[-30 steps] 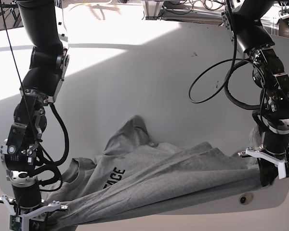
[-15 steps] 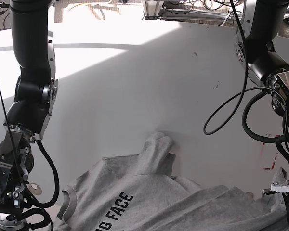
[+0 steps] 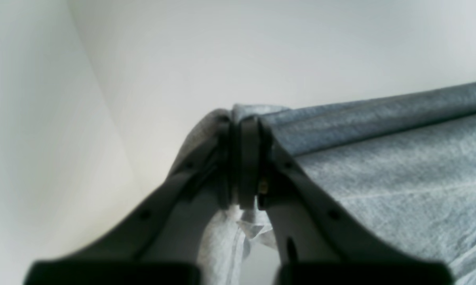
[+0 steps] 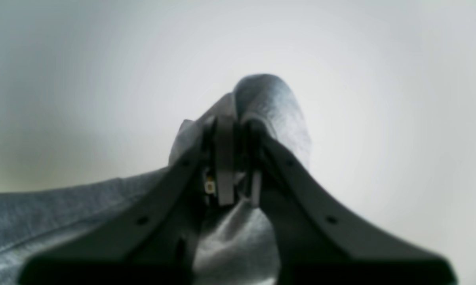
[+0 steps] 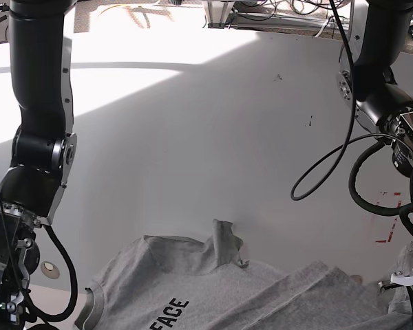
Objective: Fold the T-shirt properly
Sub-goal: 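Lift the grey T-shirt high with both grippers, stretching it between them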
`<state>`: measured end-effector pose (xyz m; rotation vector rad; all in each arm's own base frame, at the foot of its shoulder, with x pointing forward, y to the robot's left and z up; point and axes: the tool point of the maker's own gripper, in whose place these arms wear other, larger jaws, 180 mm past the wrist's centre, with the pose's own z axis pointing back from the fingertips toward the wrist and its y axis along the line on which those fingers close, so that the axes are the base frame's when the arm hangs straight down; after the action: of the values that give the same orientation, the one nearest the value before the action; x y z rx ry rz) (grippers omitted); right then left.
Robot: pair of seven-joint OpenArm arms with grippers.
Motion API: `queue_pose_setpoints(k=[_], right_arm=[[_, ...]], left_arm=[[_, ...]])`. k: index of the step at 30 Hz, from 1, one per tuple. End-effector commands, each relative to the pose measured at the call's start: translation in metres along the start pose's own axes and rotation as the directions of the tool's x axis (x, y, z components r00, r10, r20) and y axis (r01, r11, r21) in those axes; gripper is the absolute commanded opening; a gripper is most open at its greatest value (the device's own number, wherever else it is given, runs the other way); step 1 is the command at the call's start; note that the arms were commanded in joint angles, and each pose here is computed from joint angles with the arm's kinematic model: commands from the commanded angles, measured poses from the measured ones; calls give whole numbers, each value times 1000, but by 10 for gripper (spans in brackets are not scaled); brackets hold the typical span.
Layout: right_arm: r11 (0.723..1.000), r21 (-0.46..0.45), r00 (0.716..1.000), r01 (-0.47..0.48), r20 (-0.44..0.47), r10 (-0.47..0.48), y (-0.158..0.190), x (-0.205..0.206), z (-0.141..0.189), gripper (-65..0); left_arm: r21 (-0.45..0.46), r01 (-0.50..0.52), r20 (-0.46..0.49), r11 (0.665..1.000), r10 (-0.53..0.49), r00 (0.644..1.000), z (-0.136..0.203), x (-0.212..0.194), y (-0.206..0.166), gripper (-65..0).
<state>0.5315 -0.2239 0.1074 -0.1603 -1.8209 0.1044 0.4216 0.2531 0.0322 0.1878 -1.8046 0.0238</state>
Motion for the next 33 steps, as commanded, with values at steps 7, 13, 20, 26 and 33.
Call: queue_pose_setpoints(k=[7,13,20,26,33], right_arm=[[999,-41,992,-7,126,12,-16,52,4,-648],[998,-49,998,-37,55,40,-20,17,15,-648],[997,-41,997,-70,-47,68,-14,-51,45,-648],[996,-40,985,-75,-157,68,-10,-110,86,-648],[998,-35,958,-55,-282,43,4,-175,143,-648]], left_arm=[[25,-3,84,1000,1,996,-3,29,8,-650],[2,2,14,1000,-2,1000,-4,1,0,-650],[-53,-57,-133,997,49,990,12,-65,-21,-650],[-71,-47,-277,996,26,961,44,-125,-28,-650],[-89,-35,-458,995,-9,889,94,-194,-31,-650]])
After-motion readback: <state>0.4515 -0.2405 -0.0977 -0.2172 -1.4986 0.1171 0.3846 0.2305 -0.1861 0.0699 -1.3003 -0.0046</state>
